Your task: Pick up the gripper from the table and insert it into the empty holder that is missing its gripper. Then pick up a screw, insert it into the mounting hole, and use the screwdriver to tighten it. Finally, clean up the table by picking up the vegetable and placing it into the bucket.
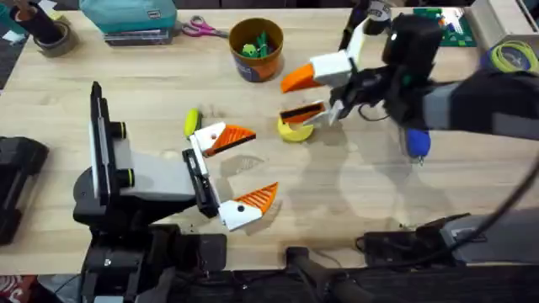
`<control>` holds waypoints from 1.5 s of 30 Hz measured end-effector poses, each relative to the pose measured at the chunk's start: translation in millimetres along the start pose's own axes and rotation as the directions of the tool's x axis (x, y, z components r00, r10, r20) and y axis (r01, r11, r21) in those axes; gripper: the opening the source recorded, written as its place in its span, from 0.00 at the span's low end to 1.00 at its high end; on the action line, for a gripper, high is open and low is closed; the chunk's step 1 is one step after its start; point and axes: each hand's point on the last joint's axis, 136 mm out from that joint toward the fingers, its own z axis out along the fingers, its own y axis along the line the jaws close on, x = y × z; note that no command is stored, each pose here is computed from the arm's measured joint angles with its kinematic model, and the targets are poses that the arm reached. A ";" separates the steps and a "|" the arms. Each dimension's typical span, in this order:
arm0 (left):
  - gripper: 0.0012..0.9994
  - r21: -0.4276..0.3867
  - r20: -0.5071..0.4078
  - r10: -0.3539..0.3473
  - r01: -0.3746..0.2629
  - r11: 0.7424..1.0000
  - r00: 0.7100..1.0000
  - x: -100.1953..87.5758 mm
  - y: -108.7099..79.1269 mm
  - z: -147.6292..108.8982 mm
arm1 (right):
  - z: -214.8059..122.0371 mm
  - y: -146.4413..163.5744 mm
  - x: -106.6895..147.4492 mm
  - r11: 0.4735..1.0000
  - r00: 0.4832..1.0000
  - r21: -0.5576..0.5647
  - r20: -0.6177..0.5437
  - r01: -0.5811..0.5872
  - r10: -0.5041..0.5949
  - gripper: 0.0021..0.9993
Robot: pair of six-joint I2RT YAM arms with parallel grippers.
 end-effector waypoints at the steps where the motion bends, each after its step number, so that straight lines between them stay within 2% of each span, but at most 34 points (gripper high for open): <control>1: 0.99 0.000 0.000 0.000 0.000 1.000 1.000 0.0 0.1 0.0 | -3.5 4.5 -1.0 1.000 1.000 0.002 0.005 0.020 -0.020 1.00; 11: 0.99 0.000 0.000 0.000 0.000 1.000 1.000 0.0 0.0 0.0 | -36.2 60.2 -24.1 0.962 0.958 0.080 0.093 0.263 -0.270 1.00; 15: 0.99 0.000 0.000 0.000 0.000 1.000 1.000 0.0 0.0 0.0 | -39.5 62.0 -27.4 0.948 0.955 0.193 0.109 0.253 -0.277 1.00; 18: 0.99 0.000 0.000 0.000 0.000 1.000 1.000 0.0 0.0 0.0 | -43.9 55.9 -24.4 0.909 0.956 0.343 0.087 0.236 -0.280 1.00; 20: 0.99 0.000 0.000 0.000 0.000 1.000 1.000 0.0 0.0 0.0 | -47.6 52.7 -20.2 0.851 0.952 0.460 0.040 0.252 -0.303 1.00; 22: 0.99 0.000 0.000 -0.001 0.001 1.000 1.000 0.0 0.0 0.0 | -51.6 52.0 -17.1 0.768 0.938 0.566 -0.029 0.299 -0.344 1.00; 25: 0.99 0.000 0.000 0.000 0.000 1.000 1.000 0.0 0.0 0.0 | -58.7 53.6 -15.7 0.591 0.894 0.697 -0.166 0.405 -0.416 1.00; 29: 0.99 0.000 0.000 0.000 0.000 1.000 1.000 0.0 0.0 0.0 | -69.3 47.9 -14.1 0.379 0.844 0.787 -0.311 0.487 -0.437 1.00; 32: 0.99 0.000 0.000 0.000 0.000 1.000 1.000 0.0 0.0 0.0 | -79.2 37.3 -9.5 0.266 0.833 0.821 -0.385 0.506 -0.398 1.00; 37: 0.99 0.000 0.000 0.000 0.000 1.000 1.000 0.0 0.0 0.0 | -90.2 30.2 -7.0 0.166 0.824 0.839 -0.439 0.519 -0.360 1.00; 45: 0.99 0.000 0.000 0.000 0.000 1.000 1.000 0.0 0.0 0.0 | -97.5 28.6 -10.3 0.118 0.818 0.847 -0.453 0.519 -0.354 1.00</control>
